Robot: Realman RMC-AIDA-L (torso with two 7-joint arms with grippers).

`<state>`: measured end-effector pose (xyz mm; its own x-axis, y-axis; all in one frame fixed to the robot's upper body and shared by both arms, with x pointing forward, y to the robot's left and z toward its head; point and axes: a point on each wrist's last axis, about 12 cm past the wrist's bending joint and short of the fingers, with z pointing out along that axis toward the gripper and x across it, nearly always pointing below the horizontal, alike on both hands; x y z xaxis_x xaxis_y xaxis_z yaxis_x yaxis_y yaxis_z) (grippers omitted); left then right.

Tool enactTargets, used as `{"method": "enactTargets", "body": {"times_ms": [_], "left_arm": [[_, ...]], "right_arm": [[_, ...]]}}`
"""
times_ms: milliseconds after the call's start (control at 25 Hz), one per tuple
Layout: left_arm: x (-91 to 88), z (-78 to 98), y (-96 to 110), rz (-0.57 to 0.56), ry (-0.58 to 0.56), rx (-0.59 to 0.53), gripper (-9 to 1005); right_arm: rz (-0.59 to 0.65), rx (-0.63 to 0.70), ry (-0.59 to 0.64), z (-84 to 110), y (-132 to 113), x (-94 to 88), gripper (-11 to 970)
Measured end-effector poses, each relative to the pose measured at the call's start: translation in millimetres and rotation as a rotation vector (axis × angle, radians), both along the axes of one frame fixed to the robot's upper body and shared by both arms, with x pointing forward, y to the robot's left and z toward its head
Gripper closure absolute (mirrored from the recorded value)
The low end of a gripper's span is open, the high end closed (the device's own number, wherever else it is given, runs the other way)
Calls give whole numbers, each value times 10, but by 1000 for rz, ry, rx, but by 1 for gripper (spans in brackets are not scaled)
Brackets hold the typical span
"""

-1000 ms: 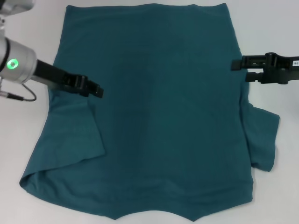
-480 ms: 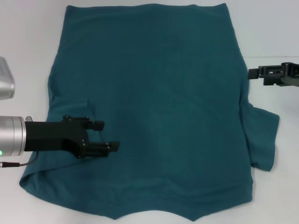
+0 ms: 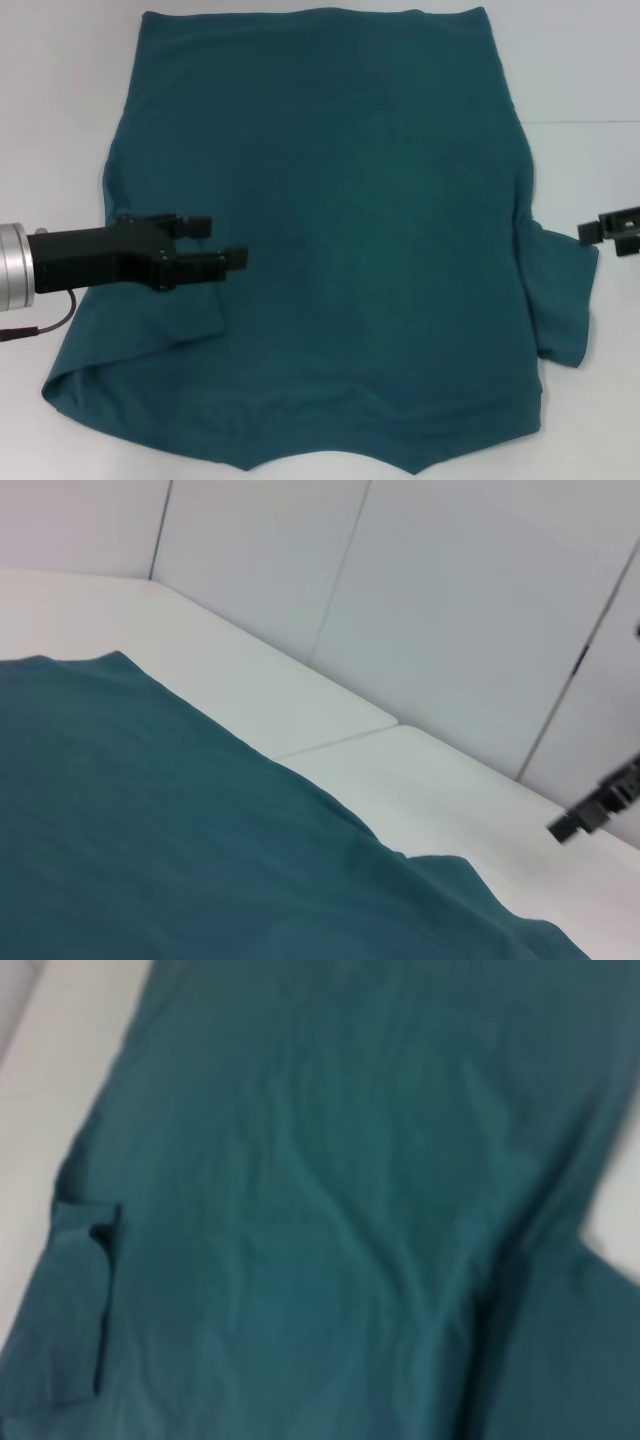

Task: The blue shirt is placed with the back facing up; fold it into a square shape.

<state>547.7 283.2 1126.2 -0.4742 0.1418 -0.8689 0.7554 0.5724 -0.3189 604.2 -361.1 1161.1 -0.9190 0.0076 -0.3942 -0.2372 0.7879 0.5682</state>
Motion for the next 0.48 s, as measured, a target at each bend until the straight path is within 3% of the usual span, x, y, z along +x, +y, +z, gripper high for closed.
{"method": "enactTargets", "body": {"times_ms": [160, 480], "left_arm": [[18, -18, 11, 26, -4, -9, 199], [71, -19, -4, 57, -16, -26, 198]], "right_arm": [[-44, 28, 27, -37, -99, -83, 104], [-159, 143, -53, -179, -234, -211, 103]]}}
